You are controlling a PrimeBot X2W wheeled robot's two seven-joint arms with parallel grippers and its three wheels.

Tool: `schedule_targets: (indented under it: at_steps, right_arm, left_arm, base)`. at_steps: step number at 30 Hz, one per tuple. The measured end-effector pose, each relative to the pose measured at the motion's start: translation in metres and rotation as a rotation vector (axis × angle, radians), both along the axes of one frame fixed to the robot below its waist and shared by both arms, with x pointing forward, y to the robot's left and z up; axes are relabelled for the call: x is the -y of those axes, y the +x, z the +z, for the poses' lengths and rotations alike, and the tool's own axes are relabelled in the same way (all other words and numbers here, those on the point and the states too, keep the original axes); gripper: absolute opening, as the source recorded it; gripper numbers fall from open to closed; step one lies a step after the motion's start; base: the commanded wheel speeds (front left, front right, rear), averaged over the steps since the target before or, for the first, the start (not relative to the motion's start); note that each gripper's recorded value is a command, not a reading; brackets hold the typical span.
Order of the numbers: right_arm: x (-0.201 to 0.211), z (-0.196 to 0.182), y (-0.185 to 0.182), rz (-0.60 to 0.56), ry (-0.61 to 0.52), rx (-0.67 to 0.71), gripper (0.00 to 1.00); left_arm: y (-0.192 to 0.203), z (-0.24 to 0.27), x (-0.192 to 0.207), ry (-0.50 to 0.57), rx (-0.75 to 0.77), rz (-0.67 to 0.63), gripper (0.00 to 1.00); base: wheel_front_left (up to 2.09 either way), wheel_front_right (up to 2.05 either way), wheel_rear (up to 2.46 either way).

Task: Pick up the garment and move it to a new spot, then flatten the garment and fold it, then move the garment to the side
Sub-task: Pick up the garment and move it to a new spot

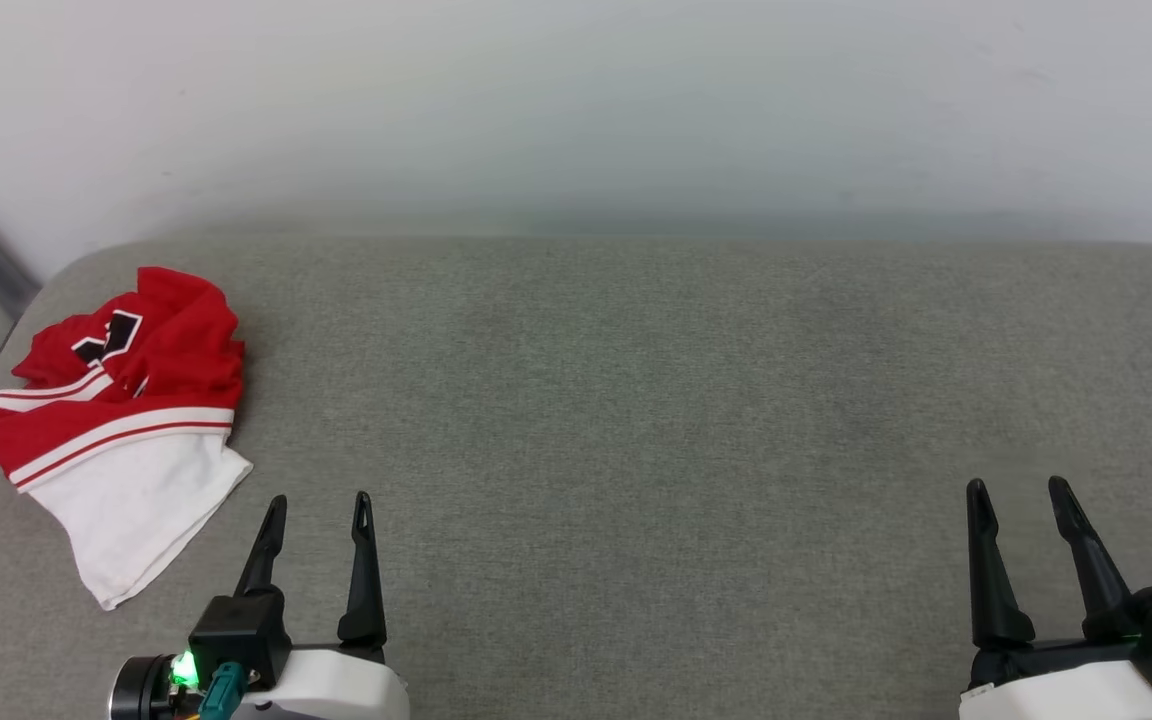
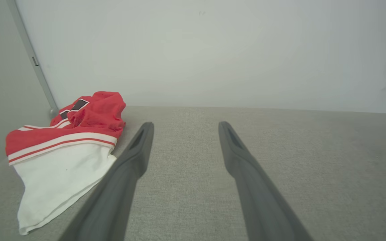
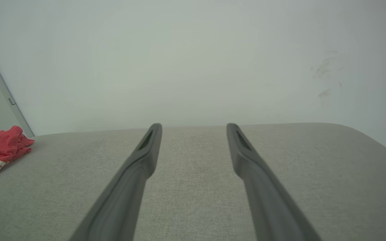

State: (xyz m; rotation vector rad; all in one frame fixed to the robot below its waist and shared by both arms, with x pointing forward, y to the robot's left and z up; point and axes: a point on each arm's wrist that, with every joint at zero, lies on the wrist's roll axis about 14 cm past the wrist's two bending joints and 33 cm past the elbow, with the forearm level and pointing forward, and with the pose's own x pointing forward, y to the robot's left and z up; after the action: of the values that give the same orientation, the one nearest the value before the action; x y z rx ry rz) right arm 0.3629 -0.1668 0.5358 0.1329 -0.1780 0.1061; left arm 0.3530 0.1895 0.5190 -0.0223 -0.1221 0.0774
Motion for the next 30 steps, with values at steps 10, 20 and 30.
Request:
schedule_targets:
  at_steps: [10, 20, 30]
  right_arm:
    - [-0.034, -0.005, 0.015, 0.102, -0.008, -0.012, 1.00]
    - [-0.082, -0.009, 0.031, 0.244, -0.013, -0.019, 1.00]
    - [-0.130, -0.010, 0.038, 0.378, -0.021, -0.017, 1.00]
  left_arm:
    - [-0.016, 0.004, -0.034, -0.001, 0.010, 0.109, 1.00]
    - [-0.048, 0.004, -0.078, 0.000, 0.007, 0.265, 1.00]
    - [-0.087, 0.005, -0.114, 0.000, 0.005, 0.414, 1.00]
  base:
    - [0.00, 0.00, 0.00]
    - [0.00, 0.00, 0.00]
    - [0.00, 0.00, 0.00]
